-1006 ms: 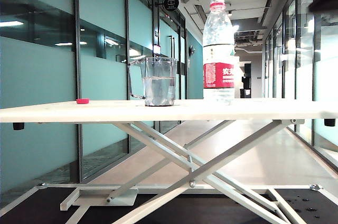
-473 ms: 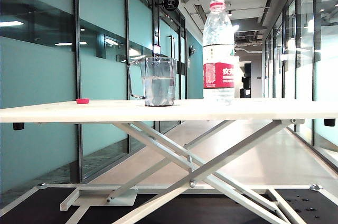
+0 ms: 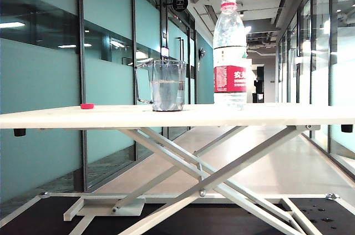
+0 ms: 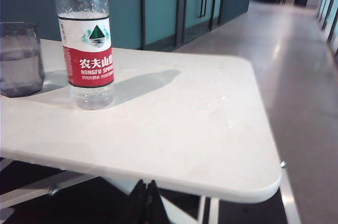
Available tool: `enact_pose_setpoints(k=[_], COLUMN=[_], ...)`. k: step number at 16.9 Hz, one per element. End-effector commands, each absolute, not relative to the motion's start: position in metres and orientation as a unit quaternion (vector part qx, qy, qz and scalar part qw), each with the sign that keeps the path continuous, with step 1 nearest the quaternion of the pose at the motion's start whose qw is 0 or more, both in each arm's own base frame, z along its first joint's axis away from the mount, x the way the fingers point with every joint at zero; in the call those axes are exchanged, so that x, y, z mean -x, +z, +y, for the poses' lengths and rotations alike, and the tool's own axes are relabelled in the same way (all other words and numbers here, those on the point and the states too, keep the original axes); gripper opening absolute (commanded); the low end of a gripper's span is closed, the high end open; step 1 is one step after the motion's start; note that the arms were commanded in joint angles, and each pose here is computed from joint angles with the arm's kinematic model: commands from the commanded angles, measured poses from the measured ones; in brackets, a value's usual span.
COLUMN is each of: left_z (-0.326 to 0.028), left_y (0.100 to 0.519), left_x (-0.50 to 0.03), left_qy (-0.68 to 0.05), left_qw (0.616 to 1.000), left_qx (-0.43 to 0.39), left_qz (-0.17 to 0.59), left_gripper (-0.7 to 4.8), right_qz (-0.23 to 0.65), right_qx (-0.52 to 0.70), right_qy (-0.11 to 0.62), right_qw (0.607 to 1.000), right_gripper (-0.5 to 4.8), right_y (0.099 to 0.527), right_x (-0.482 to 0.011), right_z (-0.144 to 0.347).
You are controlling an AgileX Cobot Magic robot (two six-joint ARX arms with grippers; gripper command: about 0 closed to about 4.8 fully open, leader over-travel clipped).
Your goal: Pick up the mineral water bottle on the table and pour water into the mug until it's half full.
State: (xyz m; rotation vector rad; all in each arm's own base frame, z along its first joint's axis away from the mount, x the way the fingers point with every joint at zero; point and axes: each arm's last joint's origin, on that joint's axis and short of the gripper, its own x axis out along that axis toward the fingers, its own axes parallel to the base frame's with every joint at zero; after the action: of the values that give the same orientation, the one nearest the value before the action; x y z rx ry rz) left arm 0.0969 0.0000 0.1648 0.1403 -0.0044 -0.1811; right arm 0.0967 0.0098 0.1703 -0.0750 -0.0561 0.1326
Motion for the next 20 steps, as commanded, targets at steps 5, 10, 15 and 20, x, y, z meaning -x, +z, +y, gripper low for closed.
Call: enact_pose_setpoints(k=[5,10,15,20], left_z=[0.001,0.003,0.005,0.005], left_y=[0.171,0.171,0.173,0.173], left_x=[-0.097,-0.097,-0.097,-0.097], left_qy=[-0.070,-0.040,-0.001,-0.001], left_qw=[0.994,0.997,0.998,0.998], left_qx=[-0.076,-0.061,-0.061,-0.061], left_qz=[-0.031,-0.029,-0.034,-0.034], left_gripper=[-0.05,-0.05,-0.05,-0.05], right_qz=[-0.049,-0.081,-0.080,-0.080], right_qx=[0.040,0.044,0.044,0.044], right_qy=[0.030,0.025,0.026,0.025], right_qw=[0.998,0.995,0.995,0.996], right_gripper=[-0.05,-0.05,-0.04,-0.04], right_y=[0.174,0.180,0.180,0.180], right_x=[-0.097,-0.096,-0.096,-0.096], right_z=[-0.002,-0.004,-0.004,-0.004])
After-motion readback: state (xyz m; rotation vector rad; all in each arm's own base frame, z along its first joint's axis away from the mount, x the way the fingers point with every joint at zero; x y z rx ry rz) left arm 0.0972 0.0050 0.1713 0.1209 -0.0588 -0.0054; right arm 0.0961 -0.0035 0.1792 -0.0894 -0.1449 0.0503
